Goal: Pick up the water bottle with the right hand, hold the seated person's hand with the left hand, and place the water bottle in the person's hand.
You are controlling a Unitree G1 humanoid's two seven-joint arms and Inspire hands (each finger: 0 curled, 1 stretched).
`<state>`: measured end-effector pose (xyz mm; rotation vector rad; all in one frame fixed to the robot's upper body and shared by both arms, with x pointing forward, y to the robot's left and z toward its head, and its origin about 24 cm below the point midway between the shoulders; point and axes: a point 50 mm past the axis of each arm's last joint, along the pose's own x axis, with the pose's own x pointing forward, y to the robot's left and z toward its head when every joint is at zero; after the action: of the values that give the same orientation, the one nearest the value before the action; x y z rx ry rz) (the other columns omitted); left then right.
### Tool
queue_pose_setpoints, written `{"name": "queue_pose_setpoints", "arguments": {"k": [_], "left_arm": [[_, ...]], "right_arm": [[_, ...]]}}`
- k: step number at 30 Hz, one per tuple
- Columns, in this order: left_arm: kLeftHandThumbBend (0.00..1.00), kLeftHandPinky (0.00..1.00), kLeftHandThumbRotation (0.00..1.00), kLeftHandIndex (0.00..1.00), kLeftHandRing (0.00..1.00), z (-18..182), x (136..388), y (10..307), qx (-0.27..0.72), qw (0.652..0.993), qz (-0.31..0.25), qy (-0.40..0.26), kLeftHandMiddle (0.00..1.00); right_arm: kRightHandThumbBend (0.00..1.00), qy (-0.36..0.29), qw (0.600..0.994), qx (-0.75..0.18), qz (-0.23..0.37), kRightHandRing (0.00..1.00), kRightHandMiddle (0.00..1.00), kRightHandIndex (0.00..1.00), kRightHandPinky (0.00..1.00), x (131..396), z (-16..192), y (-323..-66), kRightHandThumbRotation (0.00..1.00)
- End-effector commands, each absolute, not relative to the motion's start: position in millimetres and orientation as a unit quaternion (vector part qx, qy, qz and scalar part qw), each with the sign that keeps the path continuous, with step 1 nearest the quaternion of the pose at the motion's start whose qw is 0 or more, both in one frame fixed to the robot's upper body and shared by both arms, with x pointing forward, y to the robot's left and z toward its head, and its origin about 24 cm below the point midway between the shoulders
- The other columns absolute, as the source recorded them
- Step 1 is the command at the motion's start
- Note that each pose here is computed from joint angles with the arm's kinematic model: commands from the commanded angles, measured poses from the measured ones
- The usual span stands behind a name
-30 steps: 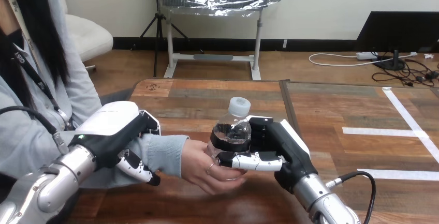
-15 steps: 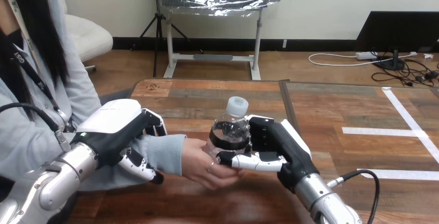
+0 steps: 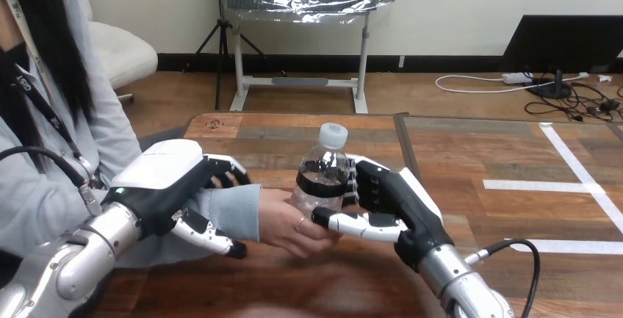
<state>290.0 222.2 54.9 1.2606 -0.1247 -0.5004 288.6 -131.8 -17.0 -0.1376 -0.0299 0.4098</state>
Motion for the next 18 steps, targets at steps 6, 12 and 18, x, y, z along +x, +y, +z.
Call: {"name": "queue_pose_setpoints", "arguments": {"k": [6,12,18], "left_arm": [[1.0,0.7,0.4,0.86,0.76,70.0,291.4,220.2,0.585,0.776,-0.215,-0.097,0.81],[1.0,0.79,0.43,0.88,0.82,68.3,288.3,220.8,0.592,0.772,-0.21,-0.101,0.85],[1.0,0.84,0.44,0.89,0.86,66.2,285.5,222.2,0.594,0.771,-0.206,-0.099,0.87]], "right_arm": [[0.78,-0.079,0.973,-0.086,0.201,0.99,0.96,0.99,0.99,309.7,14.7,-127.1,0.41],[0.82,-0.081,0.974,-0.091,0.19,1.0,0.99,1.0,1.0,311.1,16.0,-132.0,0.5],[0.84,-0.085,0.974,-0.1,0.182,1.0,1.0,1.0,1.0,312.3,17.6,-136.2,0.56]]}}
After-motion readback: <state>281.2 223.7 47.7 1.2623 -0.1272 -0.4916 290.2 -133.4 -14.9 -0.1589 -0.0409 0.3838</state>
